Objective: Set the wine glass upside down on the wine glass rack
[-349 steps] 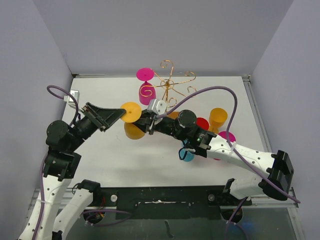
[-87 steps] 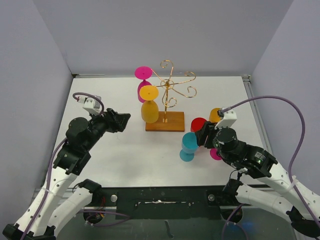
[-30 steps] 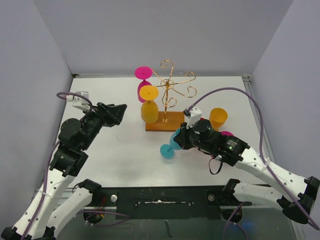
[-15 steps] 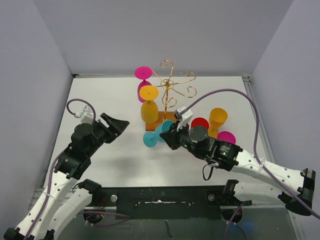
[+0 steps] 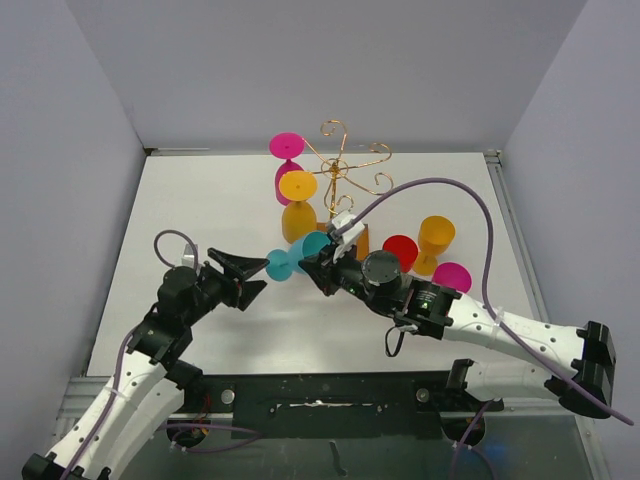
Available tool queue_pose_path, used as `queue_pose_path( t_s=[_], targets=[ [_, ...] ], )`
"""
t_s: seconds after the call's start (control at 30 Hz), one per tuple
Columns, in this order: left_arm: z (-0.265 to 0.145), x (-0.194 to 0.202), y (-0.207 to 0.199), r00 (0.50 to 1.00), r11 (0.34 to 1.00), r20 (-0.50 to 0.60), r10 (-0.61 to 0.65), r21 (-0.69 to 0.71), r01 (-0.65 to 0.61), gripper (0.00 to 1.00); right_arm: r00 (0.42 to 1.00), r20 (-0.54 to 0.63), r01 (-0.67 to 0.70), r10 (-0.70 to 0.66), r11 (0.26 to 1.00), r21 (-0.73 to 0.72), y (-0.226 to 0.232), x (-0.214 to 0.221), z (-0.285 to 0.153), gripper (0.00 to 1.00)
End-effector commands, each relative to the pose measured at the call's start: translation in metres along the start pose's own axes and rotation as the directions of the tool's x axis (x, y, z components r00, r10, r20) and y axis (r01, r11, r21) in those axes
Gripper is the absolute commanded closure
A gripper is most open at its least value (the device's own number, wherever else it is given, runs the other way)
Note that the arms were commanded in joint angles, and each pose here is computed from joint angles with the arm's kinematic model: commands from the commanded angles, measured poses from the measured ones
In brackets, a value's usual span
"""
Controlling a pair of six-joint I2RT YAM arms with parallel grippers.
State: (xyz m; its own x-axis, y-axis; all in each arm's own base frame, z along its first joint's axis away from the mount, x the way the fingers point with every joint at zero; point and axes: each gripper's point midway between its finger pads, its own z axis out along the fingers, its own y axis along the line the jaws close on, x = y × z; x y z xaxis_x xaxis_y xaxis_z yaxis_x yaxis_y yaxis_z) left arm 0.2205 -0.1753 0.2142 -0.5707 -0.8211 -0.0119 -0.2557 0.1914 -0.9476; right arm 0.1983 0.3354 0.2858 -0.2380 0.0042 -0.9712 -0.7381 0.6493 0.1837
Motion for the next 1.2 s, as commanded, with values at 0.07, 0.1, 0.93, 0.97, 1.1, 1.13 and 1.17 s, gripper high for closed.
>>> queue_pose_path(
  t_s=[0.07,0.1,0.93,0.97,1.1,1.13,1.17],
  targets=[
    [-0.014,0.008,-0.042,0.968,0.948,-0.099,-0.231,0.2,0.247,0.37,0.994,0.106,0.0,0.012,0.993,-0.116,0.03,-0.035,0.014,1.0],
    [-0.015,0.006,-0.041,0.968,0.949,-0.084,-0.238,0.19,0.25,0.36,0.994,0.107,0.0,0.013,0.993,-0.118,0.031,-0.036,0.016,1.0],
    [0.017,-0.027,-0.021,0.932,0.934,0.092,-0.35,0.101,0.341,0.58,0.98,0.173,-0.06,0.101,0.973,-0.223,0.057,-0.039,0.036,1.0],
    [0.017,-0.029,-0.021,0.929,0.932,0.1,-0.357,0.107,0.346,0.58,0.98,0.171,-0.06,0.1,0.972,-0.225,0.057,-0.039,0.036,1.0],
    [0.017,-0.037,-0.024,0.917,0.925,0.136,-0.375,0.128,0.359,0.6,0.98,0.171,-0.065,0.106,0.971,-0.232,0.058,-0.037,0.035,1.0],
    [0.016,-0.039,-0.024,0.914,0.923,0.145,-0.379,0.13,0.362,0.6,0.98,0.17,-0.065,0.106,0.97,-0.232,0.058,-0.036,0.035,1.0],
    [0.015,-0.041,-0.025,0.911,0.921,0.154,-0.383,0.134,0.365,0.6,0.98,0.17,-0.064,0.106,0.97,-0.235,0.058,-0.036,0.035,1.0]
  ],
)
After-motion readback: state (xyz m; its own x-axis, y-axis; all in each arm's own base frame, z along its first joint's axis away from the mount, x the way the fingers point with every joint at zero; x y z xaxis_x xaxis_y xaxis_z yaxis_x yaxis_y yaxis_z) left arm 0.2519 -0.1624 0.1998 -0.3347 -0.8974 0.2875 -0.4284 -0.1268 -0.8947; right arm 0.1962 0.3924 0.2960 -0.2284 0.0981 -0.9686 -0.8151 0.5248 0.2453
